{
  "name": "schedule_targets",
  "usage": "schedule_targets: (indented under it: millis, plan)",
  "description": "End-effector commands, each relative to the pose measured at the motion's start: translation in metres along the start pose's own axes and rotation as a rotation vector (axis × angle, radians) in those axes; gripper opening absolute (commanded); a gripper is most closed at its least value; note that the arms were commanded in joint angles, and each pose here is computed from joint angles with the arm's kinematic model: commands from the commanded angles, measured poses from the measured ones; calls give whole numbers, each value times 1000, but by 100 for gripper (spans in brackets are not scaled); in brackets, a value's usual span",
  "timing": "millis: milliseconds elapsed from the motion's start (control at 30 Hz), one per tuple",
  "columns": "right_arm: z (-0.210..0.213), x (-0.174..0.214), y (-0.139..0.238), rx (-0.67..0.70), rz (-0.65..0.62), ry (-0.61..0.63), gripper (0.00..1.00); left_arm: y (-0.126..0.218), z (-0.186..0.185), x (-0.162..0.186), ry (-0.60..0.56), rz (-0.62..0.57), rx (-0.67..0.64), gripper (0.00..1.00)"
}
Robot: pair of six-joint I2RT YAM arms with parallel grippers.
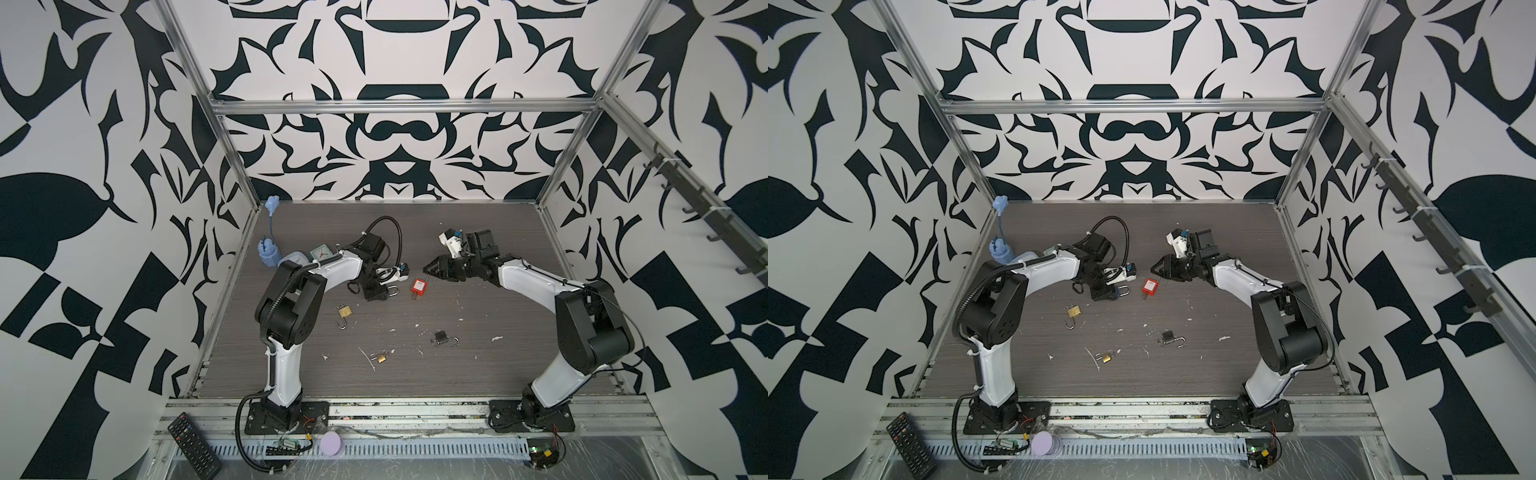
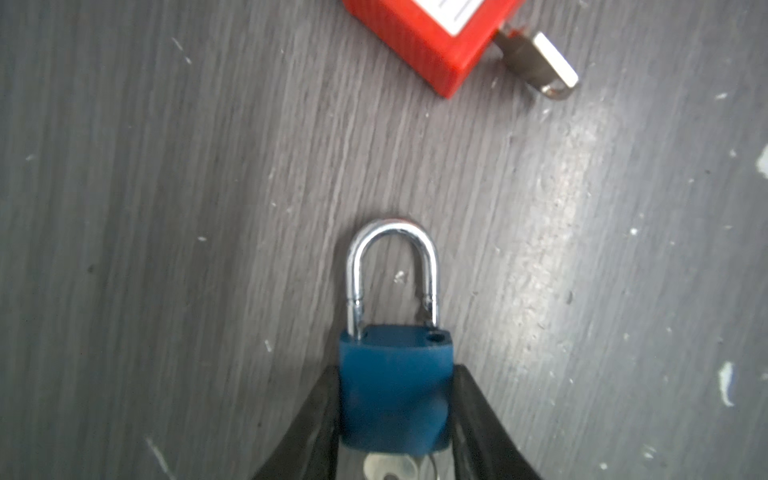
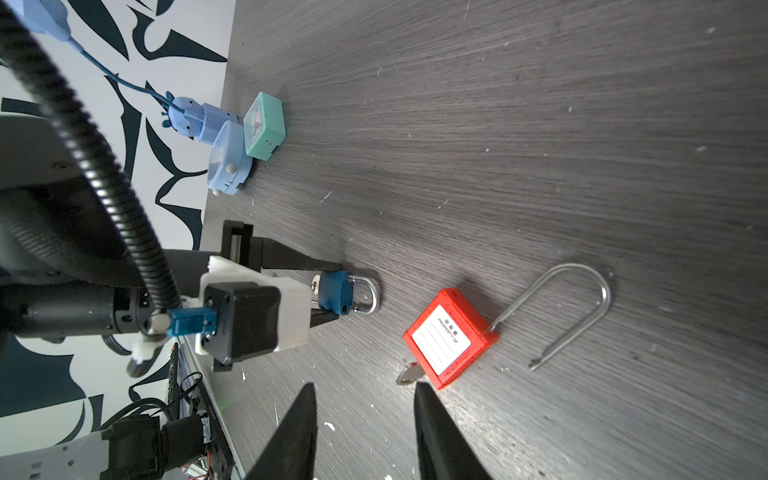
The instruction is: Lock with the key
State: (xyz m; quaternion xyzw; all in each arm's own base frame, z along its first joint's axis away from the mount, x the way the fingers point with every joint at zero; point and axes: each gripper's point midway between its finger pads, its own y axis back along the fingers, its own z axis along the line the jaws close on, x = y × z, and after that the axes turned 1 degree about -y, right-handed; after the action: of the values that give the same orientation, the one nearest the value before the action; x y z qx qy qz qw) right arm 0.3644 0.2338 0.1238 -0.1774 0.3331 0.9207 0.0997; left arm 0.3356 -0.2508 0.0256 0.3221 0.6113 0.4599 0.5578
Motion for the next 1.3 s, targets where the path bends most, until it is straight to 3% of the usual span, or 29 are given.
schedule_targets:
  millis: [0,233,433,633,1033,1267]
  plan:
    - [25,-24,20,-23,-61,29,41,28,-2,-20,-38,-127,-64,0]
    - [69,-40,49,-84,-66,46,40,90,-8,-59,-151,-404,-220,0]
    - [111,-30,75,-165,-11,166,42,135,-24,-84,-259,-587,-274,0]
    - [129,-1,70,-172,99,278,49,151,-35,-98,-330,-647,-280,0]
    - [122,24,38,-85,180,359,52,160,-47,-101,-393,-668,-257,0]
    - [124,23,32,-83,180,340,38,152,-42,-98,-388,-622,-288,0]
